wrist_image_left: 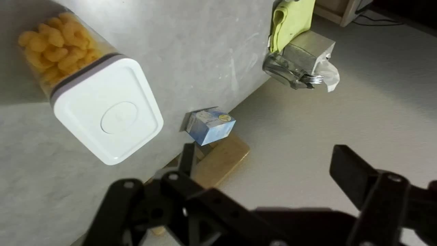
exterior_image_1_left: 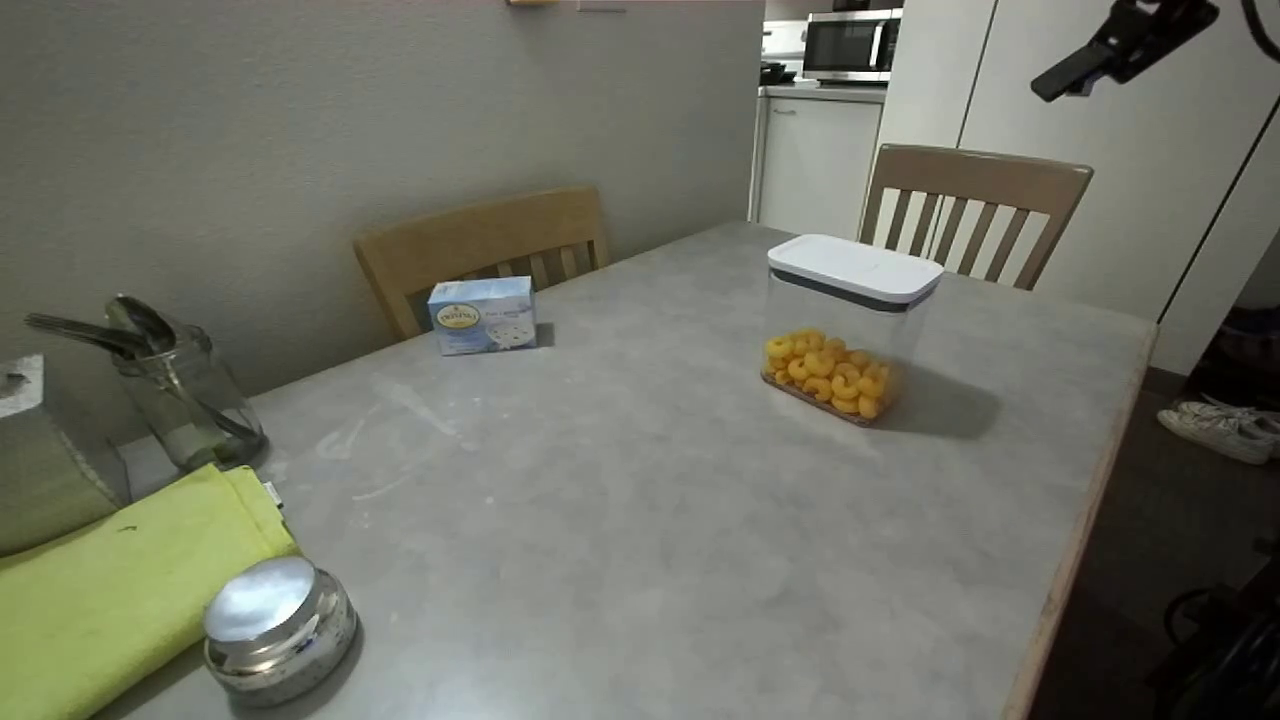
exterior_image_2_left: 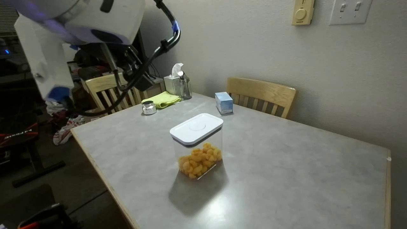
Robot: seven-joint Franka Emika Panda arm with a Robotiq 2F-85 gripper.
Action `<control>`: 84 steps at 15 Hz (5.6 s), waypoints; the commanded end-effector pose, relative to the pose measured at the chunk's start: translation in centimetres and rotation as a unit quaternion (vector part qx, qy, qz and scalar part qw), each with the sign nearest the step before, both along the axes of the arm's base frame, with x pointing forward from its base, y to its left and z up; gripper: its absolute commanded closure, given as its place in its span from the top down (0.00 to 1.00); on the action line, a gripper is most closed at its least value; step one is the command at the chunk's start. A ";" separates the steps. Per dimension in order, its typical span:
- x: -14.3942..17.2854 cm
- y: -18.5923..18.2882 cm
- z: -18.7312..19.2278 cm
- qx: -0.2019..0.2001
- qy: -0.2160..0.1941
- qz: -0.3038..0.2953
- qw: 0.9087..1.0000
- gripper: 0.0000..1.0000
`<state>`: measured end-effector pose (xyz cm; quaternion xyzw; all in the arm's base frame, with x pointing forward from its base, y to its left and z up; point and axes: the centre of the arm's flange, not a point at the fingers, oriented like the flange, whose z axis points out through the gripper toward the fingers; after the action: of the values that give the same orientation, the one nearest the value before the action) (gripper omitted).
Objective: Press down on the white lid then remove it from the top of food container and put it on the table
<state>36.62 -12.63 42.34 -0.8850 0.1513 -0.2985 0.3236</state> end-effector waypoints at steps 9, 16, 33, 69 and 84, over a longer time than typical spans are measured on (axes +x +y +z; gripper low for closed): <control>0.6 0.5 -0.2 0.001 -0.019 -0.020 1.000 1.00; 4.2 0.3 2.2 -0.041 -0.042 -0.079 0.995 1.00; 6.8 -4.0 3.4 -0.058 0.137 0.158 0.976 1.00; 25.7 -0.2 -8.4 -0.225 0.406 0.260 0.847 0.54; 28.0 2.4 -12.2 -0.200 0.403 0.252 0.857 0.00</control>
<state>64.77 -9.78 31.05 -0.9830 -0.0419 0.1446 0.1047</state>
